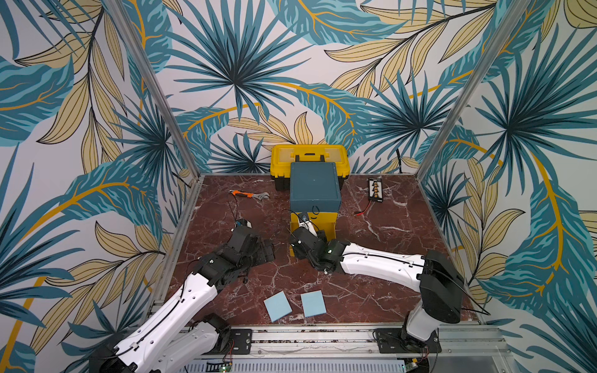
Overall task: Please put the sticky notes in the drawer by color
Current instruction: Place the sticky notes in the drawer.
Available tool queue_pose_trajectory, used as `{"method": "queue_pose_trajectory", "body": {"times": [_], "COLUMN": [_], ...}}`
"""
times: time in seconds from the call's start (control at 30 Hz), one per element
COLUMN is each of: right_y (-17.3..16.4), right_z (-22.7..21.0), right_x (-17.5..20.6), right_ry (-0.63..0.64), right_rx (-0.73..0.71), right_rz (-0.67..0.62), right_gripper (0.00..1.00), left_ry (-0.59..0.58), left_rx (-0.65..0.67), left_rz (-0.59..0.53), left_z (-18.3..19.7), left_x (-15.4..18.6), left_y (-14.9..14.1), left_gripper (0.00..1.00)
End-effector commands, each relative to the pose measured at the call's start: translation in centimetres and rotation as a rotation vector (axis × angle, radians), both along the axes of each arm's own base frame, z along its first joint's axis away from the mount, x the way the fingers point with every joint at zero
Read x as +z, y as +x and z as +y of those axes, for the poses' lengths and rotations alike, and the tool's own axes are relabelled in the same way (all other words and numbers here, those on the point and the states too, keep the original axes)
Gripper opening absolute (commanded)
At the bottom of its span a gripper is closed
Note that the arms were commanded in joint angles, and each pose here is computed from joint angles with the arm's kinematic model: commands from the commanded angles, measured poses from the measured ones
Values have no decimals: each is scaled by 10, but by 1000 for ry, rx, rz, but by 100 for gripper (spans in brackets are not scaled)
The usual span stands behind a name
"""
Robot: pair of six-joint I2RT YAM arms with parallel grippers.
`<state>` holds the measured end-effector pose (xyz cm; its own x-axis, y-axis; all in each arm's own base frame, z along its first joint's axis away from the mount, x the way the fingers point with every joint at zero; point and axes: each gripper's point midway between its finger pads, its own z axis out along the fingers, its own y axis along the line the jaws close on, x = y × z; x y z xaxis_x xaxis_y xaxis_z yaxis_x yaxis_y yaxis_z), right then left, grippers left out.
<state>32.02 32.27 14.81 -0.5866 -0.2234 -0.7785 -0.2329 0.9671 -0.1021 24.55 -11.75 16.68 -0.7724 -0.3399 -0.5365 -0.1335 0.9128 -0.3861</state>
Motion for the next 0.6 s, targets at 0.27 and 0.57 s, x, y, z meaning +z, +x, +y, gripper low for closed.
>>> {"method": "queue_pose_trajectory", "body": {"times": [0.27, 0.57], "right_y": [29, 39], "right_z": [-2, -1], "right_x": [-6, -27], "right_ry": [-10, -24], "right_rx": [-67, -87], "right_rz": [-65, -41], "right_gripper": [77, 77], "left_ry": [30, 34], "left_rx": [12, 12], "left_rz": [6, 3], "left_z": [7, 8], "left_x": [-6, -4], "left_y": [-1, -1], "left_gripper": [100, 100]}}
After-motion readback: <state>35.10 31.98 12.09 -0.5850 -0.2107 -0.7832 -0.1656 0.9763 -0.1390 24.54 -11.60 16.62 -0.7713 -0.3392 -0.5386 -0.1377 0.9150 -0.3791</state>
